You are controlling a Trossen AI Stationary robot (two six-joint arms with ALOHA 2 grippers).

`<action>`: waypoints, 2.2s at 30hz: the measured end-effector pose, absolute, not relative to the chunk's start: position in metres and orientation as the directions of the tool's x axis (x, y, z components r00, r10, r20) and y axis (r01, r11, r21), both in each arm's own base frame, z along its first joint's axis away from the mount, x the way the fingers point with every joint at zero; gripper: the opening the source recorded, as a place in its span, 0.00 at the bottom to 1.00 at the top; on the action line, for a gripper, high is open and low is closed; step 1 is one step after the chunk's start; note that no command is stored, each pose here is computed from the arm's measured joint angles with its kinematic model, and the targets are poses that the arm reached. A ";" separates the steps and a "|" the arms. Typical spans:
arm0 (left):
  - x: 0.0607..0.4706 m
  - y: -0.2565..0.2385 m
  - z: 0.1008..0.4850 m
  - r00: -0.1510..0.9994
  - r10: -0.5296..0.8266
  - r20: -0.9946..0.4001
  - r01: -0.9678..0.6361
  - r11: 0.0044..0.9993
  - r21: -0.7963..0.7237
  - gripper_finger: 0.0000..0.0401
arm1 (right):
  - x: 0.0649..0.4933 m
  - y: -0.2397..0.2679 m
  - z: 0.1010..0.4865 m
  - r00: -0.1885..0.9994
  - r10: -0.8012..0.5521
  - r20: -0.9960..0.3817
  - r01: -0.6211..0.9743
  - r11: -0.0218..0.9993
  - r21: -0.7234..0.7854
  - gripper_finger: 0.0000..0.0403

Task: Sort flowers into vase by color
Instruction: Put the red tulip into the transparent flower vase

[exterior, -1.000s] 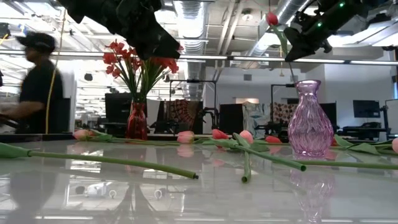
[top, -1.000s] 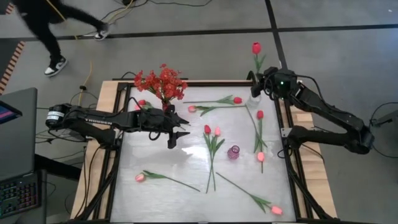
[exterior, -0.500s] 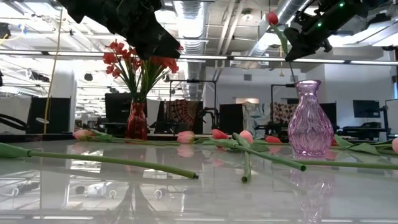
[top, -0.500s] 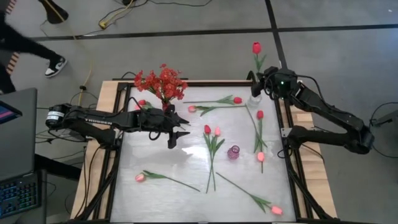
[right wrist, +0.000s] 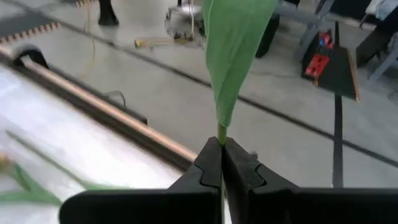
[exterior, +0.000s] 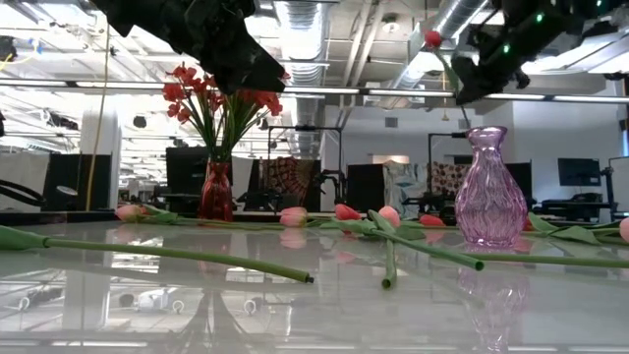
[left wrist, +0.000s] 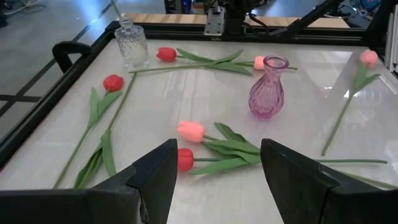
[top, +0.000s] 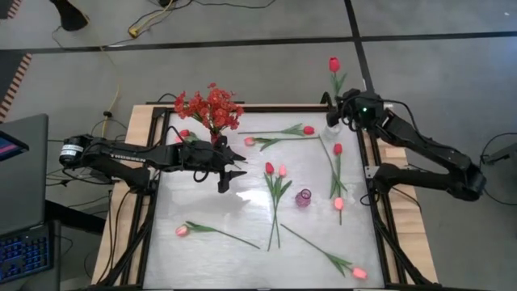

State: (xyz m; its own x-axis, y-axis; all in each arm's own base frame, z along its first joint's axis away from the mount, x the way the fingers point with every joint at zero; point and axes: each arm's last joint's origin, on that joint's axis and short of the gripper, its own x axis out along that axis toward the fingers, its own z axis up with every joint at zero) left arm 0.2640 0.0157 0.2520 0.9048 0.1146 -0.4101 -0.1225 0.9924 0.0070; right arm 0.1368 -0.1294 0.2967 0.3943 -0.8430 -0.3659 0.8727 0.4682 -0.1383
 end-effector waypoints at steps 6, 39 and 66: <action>0.264 0.016 0.252 0.905 0.115 -0.410 -0.123 0.992 0.007 0.54 | 0.135 -0.133 0.282 0.380 -0.851 -0.362 0.890 0.443 -0.108 0.08; 0.264 0.018 0.253 0.906 0.139 -0.401 -0.146 0.989 0.012 0.54 | 0.138 -0.114 0.304 0.464 -0.838 -0.288 0.864 0.500 -0.061 0.08; 0.264 0.018 0.253 0.906 0.138 -0.401 -0.153 0.988 -0.005 0.54 | 0.140 -0.120 0.269 0.394 -0.829 -0.396 0.866 0.479 -0.141 0.25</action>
State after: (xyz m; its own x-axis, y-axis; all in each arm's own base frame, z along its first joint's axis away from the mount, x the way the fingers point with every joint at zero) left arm 0.2643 0.0176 0.2531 0.9058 0.1382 -0.4005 -0.1529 0.9882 -0.0048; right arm 0.1402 -0.1202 0.2693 0.3936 -0.8294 -0.3964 0.8665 0.4788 -0.1413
